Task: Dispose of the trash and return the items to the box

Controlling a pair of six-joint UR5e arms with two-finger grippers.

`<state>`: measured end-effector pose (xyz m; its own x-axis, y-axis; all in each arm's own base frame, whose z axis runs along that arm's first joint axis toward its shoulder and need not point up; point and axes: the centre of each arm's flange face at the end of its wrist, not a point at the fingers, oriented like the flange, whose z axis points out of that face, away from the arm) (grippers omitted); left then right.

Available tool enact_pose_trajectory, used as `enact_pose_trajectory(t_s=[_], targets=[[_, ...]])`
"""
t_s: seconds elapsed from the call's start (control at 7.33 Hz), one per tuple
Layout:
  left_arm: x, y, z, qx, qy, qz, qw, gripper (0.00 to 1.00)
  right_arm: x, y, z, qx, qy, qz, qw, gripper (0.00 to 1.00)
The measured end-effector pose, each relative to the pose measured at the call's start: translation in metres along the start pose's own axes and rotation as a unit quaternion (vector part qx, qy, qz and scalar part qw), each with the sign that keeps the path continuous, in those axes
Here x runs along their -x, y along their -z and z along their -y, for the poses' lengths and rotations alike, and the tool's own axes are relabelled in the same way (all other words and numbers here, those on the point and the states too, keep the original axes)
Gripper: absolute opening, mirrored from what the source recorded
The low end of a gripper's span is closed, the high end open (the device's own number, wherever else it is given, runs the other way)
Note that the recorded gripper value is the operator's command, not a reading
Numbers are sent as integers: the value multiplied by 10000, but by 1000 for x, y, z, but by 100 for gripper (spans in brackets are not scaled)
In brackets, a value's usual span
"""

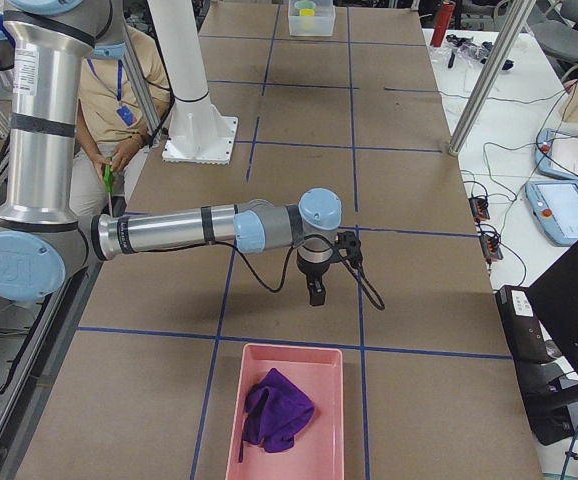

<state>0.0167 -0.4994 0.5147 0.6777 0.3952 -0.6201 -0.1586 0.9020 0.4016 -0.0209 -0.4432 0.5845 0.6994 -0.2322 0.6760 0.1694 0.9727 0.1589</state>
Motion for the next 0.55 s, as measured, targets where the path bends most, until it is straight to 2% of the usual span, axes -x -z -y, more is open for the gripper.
enact_pose_trajectory(t_s=[0.27,0.55], targets=[[4,-4,-10,52,209,21,9998,100,-7,16,-1,-175,-83,7,9998,100],[-3,3,-7,-144,77,-6,9999,100,-7,29,-1,-314,-82,13,9995,100]])
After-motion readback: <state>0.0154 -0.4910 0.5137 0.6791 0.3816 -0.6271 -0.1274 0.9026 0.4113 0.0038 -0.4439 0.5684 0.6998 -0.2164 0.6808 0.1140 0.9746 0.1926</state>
